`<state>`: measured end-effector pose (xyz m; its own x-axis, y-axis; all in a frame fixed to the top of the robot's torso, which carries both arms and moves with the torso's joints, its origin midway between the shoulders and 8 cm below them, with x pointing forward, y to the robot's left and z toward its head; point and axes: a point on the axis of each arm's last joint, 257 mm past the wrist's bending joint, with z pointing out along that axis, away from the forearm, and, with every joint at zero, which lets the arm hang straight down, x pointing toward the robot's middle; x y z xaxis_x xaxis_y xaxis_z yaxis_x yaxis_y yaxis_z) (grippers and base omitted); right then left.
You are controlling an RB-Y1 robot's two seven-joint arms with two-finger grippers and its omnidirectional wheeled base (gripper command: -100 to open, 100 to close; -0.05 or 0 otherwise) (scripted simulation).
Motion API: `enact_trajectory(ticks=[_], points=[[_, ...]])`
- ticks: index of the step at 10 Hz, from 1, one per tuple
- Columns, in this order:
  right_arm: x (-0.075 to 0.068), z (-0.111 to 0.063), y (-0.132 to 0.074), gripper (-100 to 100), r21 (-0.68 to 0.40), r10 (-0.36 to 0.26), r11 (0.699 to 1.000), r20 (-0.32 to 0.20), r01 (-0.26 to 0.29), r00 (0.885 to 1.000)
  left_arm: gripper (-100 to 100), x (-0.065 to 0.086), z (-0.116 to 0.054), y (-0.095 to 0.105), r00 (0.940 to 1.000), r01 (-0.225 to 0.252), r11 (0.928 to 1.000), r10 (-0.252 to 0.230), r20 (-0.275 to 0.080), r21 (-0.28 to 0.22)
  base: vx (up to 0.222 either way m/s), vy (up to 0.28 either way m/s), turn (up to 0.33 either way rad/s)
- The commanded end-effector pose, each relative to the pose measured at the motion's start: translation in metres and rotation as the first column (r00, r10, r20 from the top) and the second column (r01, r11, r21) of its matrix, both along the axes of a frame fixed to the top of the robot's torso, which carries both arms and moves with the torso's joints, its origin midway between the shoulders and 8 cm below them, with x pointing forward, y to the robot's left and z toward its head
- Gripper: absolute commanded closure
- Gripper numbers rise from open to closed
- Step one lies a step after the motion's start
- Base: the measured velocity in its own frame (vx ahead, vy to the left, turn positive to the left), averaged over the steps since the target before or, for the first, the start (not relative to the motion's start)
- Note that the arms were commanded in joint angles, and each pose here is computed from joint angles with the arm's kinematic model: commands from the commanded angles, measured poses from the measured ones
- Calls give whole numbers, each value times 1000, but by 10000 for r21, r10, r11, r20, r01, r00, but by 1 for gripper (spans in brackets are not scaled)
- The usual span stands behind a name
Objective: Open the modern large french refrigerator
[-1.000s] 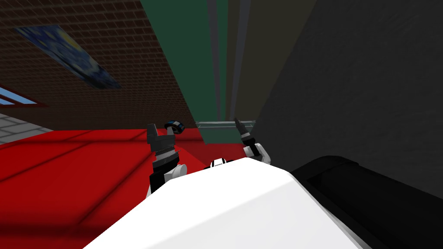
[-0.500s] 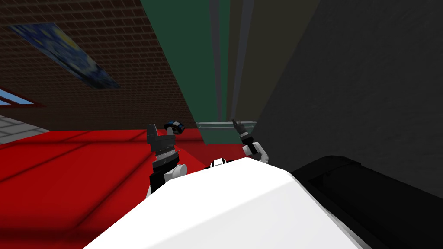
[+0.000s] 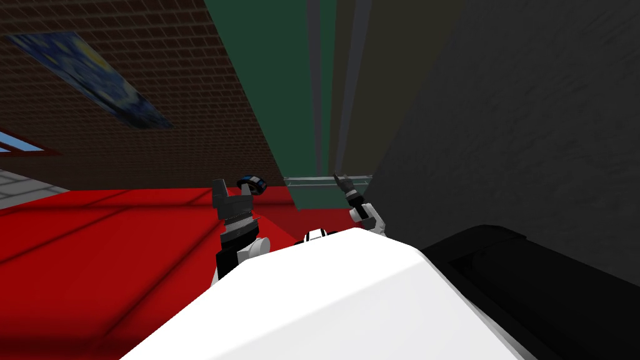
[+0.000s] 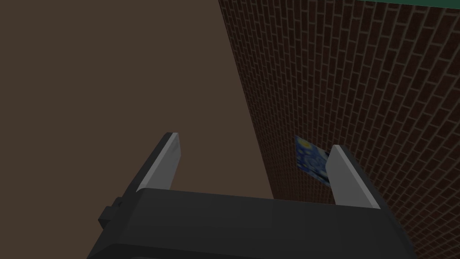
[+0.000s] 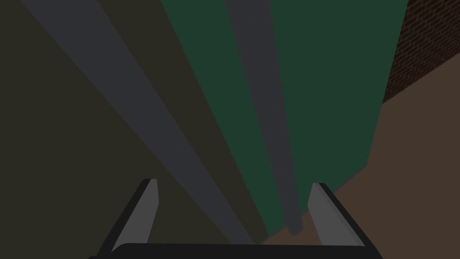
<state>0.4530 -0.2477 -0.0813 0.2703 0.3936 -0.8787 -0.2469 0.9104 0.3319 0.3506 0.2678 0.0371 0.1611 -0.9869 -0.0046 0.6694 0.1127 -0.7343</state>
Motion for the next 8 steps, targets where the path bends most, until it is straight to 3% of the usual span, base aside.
enact_trajectory(ticks=[1,4,8], points=[[14,-14,-6,-100,-1227,-549,9911,-207,520,9983,0,0,0,0,10000,0,10000,0,0,0,35,34,-10],[23,-23,-10,-100,-2188,-963,9718,-271,881,9950,0,0,0,0,10000,0,10000,0,0,0,32,21,-6],[39,-39,-20,-100,-3823,-1704,9127,-358,1440,9847,0,0,0,0,10000,0,10000,0,0,0,36,33,-8]])
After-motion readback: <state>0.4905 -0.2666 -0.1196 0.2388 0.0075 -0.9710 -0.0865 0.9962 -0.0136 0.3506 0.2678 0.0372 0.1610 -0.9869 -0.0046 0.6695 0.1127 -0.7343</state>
